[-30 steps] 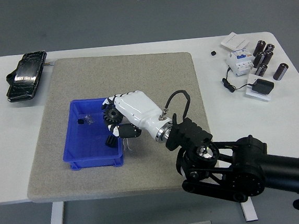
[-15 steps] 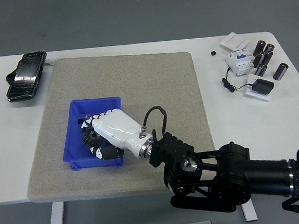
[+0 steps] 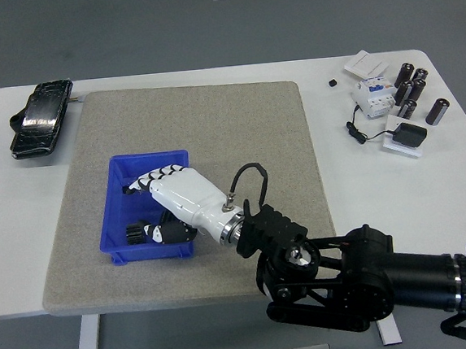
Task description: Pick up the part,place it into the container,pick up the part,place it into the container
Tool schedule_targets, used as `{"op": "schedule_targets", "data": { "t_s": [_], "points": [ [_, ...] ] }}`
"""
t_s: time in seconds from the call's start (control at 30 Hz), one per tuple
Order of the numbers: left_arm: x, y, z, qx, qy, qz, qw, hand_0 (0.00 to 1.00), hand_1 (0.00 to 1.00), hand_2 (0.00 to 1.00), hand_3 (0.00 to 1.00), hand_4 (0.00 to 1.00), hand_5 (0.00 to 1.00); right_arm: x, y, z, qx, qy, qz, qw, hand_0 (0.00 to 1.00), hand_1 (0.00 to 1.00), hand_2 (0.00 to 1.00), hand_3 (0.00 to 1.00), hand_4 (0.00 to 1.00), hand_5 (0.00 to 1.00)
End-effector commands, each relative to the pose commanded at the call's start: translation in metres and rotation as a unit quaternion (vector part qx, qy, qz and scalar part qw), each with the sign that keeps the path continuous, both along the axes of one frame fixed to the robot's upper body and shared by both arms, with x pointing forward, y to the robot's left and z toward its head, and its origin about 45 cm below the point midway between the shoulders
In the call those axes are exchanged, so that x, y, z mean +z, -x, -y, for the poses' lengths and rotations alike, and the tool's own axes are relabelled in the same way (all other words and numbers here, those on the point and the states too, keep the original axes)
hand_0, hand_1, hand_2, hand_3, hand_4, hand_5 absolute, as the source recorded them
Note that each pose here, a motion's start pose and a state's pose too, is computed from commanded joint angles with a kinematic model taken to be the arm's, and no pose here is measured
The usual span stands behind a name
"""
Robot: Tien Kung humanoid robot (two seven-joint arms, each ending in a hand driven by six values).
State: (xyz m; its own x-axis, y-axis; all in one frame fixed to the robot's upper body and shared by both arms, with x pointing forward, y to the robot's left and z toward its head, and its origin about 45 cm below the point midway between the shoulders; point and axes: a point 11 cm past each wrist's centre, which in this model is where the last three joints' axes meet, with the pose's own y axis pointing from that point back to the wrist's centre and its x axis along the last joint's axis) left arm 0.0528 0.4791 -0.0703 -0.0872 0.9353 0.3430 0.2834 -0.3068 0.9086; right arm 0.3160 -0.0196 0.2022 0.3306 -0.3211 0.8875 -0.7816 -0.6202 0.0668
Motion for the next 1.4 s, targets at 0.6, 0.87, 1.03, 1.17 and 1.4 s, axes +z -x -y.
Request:
{"op": "schedule_targets", "data": {
  "t_s": [0.6, 0.87, 1.03, 1.17, 1.4],
  "points": [
    [-0.002, 0.0078, 0.002, 0.009, 0.002, -0.005, 1.000, 0.773, 0.760, 0.768, 0.728, 0.749, 0.421, -0.011, -0.051, 0.182, -0.213, -0.295, -0.108, 0.925, 0.746, 0.754, 0.742, 0.693, 0.673, 0.324],
    [0.000, 0.0074, -0.001, 0.011, -0.001, -0.004, 1.000, 0.773, 0.760, 0.768, 0.731, 0.748, 0.414, -0.010, -0.036, 0.228, -0.220, -0.454, -0.144, 0.851, 0.749, 0.740, 0.726, 0.694, 0.742, 0.431],
    [0.003, 0.0033, -0.006, 0.010, -0.005, -0.001, 1.000, 0.773, 0.760, 0.768, 0.731, 0.748, 0.414, -0.007, -0.037, 0.256, -0.246, -0.534, -0.147, 0.795, 0.749, 0.740, 0.726, 0.694, 0.742, 0.431],
    [0.005, 0.0039, -0.010, 0.009, -0.009, -0.002, 1.000, 0.773, 0.760, 0.768, 0.734, 0.749, 0.412, -0.006, -0.039, 0.274, -0.270, -0.575, -0.148, 0.758, 0.746, 0.735, 0.727, 0.701, 0.796, 0.518],
    [0.002, 0.0097, -0.007, 0.013, -0.006, -0.006, 1.000, 0.773, 0.760, 0.768, 0.734, 0.747, 0.409, -0.002, -0.038, 0.293, -0.292, -0.613, -0.140, 0.721, 0.746, 0.734, 0.728, 0.699, 0.782, 0.506]
  ]
}}
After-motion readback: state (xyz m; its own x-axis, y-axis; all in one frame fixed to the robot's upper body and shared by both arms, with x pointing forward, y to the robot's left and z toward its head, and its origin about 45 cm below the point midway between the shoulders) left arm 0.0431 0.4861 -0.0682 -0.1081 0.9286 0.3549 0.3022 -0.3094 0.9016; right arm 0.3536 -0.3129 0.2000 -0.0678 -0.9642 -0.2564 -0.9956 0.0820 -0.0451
